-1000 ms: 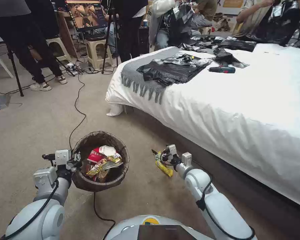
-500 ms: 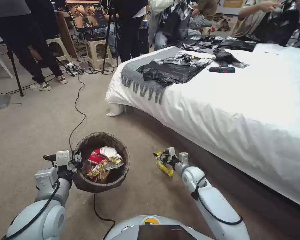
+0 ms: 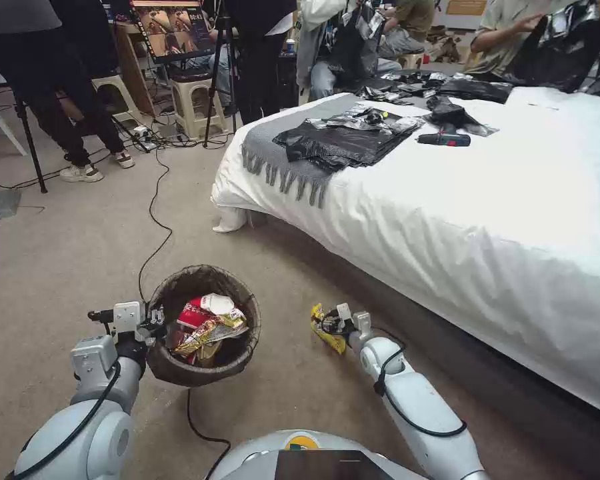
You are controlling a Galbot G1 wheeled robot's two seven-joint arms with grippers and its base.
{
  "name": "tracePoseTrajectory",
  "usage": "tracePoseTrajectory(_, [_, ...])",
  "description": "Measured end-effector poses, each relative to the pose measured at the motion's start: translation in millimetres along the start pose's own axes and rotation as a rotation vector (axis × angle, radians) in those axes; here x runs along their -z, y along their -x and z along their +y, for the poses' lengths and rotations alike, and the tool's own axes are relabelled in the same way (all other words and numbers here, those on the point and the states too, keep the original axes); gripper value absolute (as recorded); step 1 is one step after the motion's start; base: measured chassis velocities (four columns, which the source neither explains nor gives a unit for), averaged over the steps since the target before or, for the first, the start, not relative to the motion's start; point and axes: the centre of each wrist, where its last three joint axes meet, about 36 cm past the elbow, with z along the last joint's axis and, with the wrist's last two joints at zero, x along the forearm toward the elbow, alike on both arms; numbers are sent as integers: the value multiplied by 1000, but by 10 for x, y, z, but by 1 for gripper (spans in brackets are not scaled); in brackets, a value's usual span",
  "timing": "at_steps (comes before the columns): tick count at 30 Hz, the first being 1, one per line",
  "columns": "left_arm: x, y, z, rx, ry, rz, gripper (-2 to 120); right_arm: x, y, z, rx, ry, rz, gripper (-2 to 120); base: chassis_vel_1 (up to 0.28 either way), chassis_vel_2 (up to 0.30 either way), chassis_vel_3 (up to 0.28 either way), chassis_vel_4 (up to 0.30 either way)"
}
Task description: Pick up the trash bin, then pick up the garbage from the floor and place it into the trash bin.
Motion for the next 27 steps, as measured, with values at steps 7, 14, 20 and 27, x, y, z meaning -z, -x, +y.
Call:
tracePoseTrajectory(7, [3, 2, -2, -1, -1, -1, 7, -144, 84, 23, -4, -41, 39, 100, 0, 0, 0, 0])
tracePoseTrajectory(14, [4, 2, 0, -2, 0, -2, 7, -239, 132, 71, 9, -61, 65, 100, 0, 0, 0, 0])
tracePoseTrajectory(20, [7, 4, 3, -1, 1, -3, 7, -300, 189, 86, 12, -61, 88, 100, 0, 0, 0, 0])
tracePoseTrajectory(27, [13, 7, 6, -2, 2, -7, 7, -387, 251, 65, 12, -44, 119, 91, 0, 0, 0, 0])
